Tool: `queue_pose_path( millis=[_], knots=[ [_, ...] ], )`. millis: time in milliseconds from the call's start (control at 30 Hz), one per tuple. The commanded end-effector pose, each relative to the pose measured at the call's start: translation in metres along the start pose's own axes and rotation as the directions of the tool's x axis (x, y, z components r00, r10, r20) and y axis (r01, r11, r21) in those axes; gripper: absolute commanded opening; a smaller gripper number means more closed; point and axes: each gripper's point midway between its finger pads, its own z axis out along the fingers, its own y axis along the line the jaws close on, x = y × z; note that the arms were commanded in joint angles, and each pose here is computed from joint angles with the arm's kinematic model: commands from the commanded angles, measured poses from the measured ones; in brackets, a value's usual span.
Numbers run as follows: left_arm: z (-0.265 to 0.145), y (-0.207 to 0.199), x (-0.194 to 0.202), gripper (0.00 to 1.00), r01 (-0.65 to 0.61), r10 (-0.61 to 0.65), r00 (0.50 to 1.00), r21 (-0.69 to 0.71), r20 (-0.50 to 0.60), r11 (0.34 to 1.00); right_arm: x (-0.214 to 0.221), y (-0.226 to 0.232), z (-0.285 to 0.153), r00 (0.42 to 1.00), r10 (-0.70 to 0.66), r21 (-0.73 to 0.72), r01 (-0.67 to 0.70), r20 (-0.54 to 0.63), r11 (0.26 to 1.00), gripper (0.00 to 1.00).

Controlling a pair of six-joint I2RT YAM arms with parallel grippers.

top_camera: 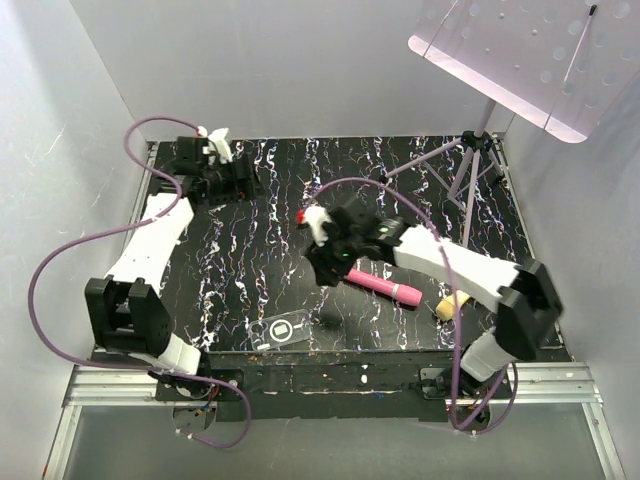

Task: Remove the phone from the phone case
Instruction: Pick up the phone at the center of the board.

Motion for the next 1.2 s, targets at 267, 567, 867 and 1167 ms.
queue_pose_path(
  millis=[267, 567, 867, 1167],
  knots=[
    [0.118, -0.113, 0.076, 0.98, -0.252, 0.302, 0.937, 0.256, -0.178, 0.933, 0.038, -0.041, -0.122, 0.811, 0.357, 0.161, -0.473, 0.463, 0.866, 0.61],
    [0.195, -0.104, 0.107, 0.98, -0.503, 0.557, 0.760, 0.240, -0.335, 0.830, 0.033, 0.002, -0.179, 0.699, 0.269, 0.034, -0.386, 0.663, 0.922, 0.60],
    [0.218, -0.112, 0.116, 0.98, -0.550, 0.639, 0.684, 0.328, -0.352, 0.768, 0.046, -0.002, -0.183, 0.691, 0.242, 0.076, -0.396, 0.681, 0.915, 0.59],
    [0.234, -0.130, 0.140, 0.98, -0.520, 0.610, 0.697, 0.322, -0.377, 0.792, 0.043, -0.001, -0.178, 0.687, 0.261, 0.053, -0.400, 0.678, 0.915, 0.59]
  ],
)
